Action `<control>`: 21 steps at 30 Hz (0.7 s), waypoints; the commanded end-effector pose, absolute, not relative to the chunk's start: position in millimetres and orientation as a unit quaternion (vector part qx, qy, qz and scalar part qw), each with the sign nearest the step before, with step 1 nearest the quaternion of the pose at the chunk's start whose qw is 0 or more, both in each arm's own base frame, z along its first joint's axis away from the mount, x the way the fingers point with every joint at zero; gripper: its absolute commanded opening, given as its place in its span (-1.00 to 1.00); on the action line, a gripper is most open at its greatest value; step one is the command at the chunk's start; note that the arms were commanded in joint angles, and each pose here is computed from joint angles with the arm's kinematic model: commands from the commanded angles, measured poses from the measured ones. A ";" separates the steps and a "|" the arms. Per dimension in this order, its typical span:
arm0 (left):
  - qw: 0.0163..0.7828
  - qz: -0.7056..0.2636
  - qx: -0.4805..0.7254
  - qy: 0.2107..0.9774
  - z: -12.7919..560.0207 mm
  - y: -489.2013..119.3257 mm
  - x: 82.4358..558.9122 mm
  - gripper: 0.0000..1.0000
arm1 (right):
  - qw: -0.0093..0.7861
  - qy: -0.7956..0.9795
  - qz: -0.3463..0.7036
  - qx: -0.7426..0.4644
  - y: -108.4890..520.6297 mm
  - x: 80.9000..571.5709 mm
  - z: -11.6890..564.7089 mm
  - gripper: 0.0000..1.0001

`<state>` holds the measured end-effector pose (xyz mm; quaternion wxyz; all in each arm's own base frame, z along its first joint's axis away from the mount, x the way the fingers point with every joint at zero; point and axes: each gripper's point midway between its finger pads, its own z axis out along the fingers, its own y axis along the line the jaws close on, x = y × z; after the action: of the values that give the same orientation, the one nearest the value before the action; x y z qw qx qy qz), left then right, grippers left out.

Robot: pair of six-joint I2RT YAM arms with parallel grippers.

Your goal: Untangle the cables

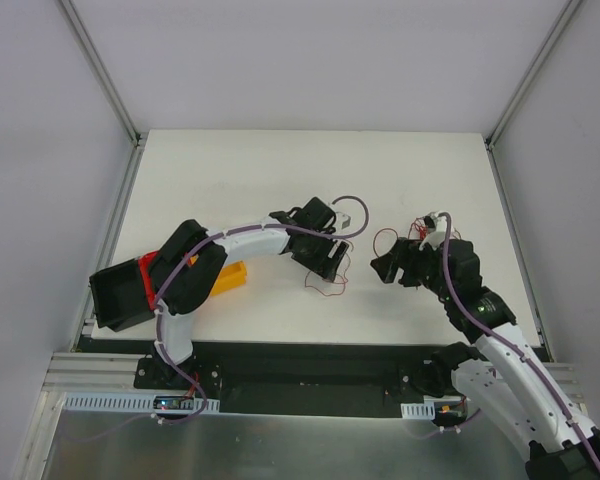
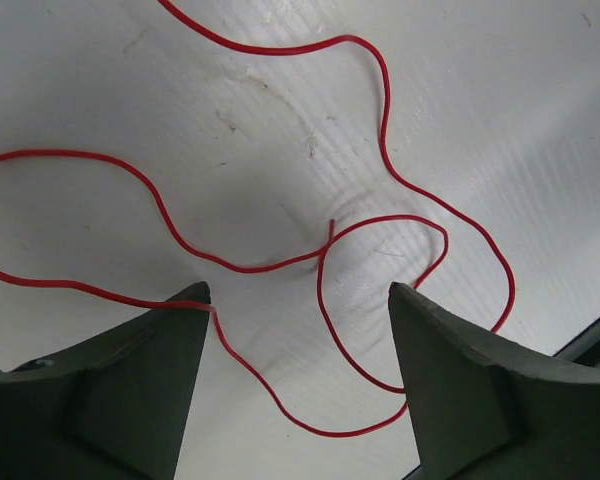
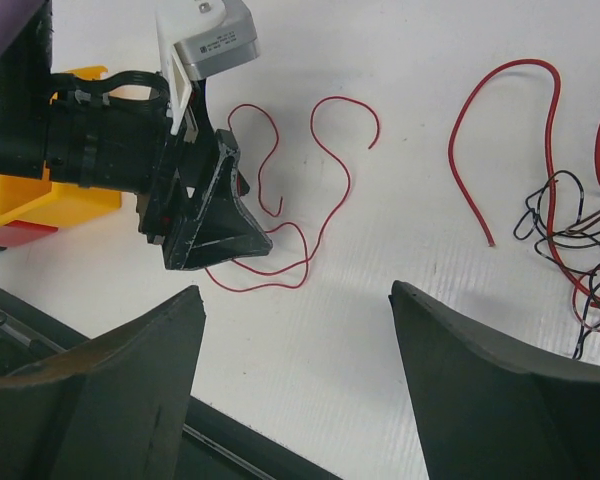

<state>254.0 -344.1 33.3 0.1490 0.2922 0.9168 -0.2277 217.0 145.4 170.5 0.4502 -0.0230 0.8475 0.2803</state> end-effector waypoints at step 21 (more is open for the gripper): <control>0.268 -0.210 0.291 0.894 136.9 -325.6 238.1 -1.00 | 0.446 0.849 0.283 -0.023 152.4 231.1 172.5 0.56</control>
<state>227.2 -330.4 66.5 0.1741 0.2956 0.9198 -0.1905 221.4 147.6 153.0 0.4222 -0.0209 0.8653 0.2693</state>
